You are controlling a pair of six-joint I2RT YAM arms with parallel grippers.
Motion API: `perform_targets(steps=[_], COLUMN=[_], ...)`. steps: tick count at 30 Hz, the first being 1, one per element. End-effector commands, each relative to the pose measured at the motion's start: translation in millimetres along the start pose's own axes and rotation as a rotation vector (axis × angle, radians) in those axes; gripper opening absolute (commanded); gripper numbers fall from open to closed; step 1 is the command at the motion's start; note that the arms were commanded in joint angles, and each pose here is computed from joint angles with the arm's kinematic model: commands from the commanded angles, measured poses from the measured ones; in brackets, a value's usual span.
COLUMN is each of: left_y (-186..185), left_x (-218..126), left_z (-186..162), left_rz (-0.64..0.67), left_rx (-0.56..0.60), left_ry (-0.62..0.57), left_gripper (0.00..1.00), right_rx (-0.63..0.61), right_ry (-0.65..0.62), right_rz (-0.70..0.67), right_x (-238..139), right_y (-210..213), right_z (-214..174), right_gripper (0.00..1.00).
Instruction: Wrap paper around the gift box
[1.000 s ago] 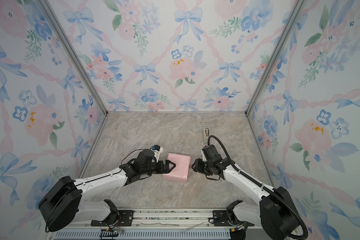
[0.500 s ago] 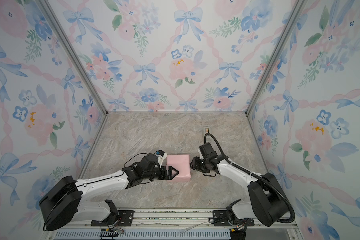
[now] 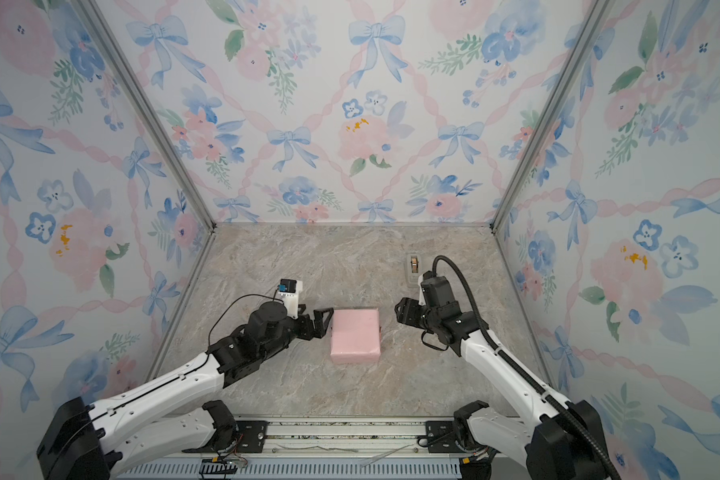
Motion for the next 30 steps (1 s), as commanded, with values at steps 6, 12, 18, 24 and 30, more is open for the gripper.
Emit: perform_targets(steps=[6, 12, 18, 24, 30], left_y=[83.8, 129.5, 156.7, 179.9, 186.1], left_x=[-41.1, -40.6, -31.4, -13.4, 16.7], left_z=[22.9, -10.6, -32.0, -43.5, -49.1], left_rz=[0.502, 0.598, 0.624, 0.601, 0.550], left_rx=[0.305, 0.341, 0.368, 0.329, 0.354], left_ry=[-0.456, -0.472, -0.415, -0.420, -0.316], left_gripper=[0.98, 0.98, 0.98, 0.98, 0.98], right_rx=[-0.163, -0.237, -0.273, -0.324, -0.296], right_ry=[-0.515, -0.583, -0.628, -0.579, -0.610], right_rz=[-0.289, -0.377, -0.426, -0.333, -0.289], right_x=[-38.6, -13.1, 15.8, 52.2, 80.0], right_y=[-50.7, -86.0, -111.6, -114.9, -129.5], right_z=[44.4, 35.3, 14.2, 19.0, 14.5], right_gripper=[0.96, 0.96, 0.96, 0.96, 0.96])
Point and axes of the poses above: each gripper's point midway between its finger pads, its own x axis out along the fingers, its own y axis along the line the jaws close on, z = x × y, the point moved 9 cm from there along -x, back along the fingers, and after that the axes turned 1 degree about x, right-handed, at the moved point
